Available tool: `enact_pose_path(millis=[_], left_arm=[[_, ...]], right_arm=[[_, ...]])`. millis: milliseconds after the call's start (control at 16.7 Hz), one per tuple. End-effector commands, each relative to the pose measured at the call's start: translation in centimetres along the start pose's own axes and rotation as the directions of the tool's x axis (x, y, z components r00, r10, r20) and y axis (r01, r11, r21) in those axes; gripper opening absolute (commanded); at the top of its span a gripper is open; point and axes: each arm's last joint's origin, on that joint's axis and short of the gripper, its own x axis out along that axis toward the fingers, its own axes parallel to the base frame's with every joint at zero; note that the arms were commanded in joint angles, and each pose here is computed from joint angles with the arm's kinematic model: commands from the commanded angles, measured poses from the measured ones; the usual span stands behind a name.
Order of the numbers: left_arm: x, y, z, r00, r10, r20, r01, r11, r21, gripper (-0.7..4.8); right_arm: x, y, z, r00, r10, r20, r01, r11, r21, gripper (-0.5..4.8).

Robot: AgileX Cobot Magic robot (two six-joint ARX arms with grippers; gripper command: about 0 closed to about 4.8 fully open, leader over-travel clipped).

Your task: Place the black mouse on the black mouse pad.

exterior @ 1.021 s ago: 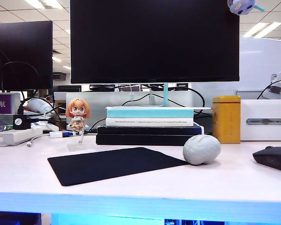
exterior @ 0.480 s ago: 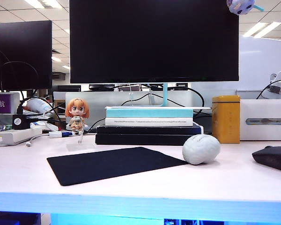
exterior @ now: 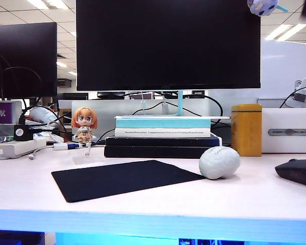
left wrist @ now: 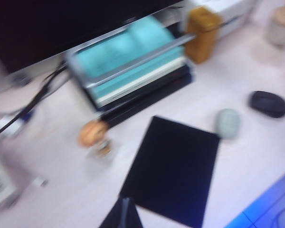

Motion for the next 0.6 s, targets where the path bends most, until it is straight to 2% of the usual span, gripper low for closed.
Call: enact_pose_path(millis=[60,180,360,420,480,540,601], left_arm=[[0.5,-0.3,0.4,0.997,-0.073,0.028,0.073,0.997,0.020,-0.06],[0.6,-0.5,0.5,0.985,-0.165,0.055,0.165,0.986,0.015,-0.06],[0.7,-0.4,0.5,0.983,-0.172,0.062,0.171,0.985,0.020,-0.06],[0.7,-0.4,0.6,0.983,-0.171,0.065,0.170,0.985,0.022,-0.06],[0.8,-0.4,0.6,0.983,-0.170,0.067,0.169,0.985,0.023,-0.06],[0.8,-0.4,0.6,0.983,-0.170,0.068,0.169,0.985,0.024,-0.06],[0.8,-0.3,0.6,0.982,-0.175,0.069,0.174,0.984,0.027,-0.05]], right_arm=[[2.8,0.5,-0.3,0.989,0.004,-0.149,-0.013,0.998,-0.059,-0.01],[4.7,0.4,-0.6,0.972,0.018,-0.234,-0.037,0.996,-0.077,-0.01],[7.6,0.2,-1.5,0.919,0.038,-0.393,-0.066,0.996,-0.057,0.00],[8.8,0.1,-2.1,0.885,0.051,-0.463,-0.096,0.992,-0.075,0.97],[9.7,0.2,-2.5,0.855,0.065,-0.515,-0.123,0.989,-0.080,3.73],[10.6,0.1,-2.9,0.828,0.074,-0.556,-0.135,0.988,-0.070,4.79],[11.8,0.0,-3.2,0.799,0.083,-0.596,-0.145,0.988,-0.057,4.79]])
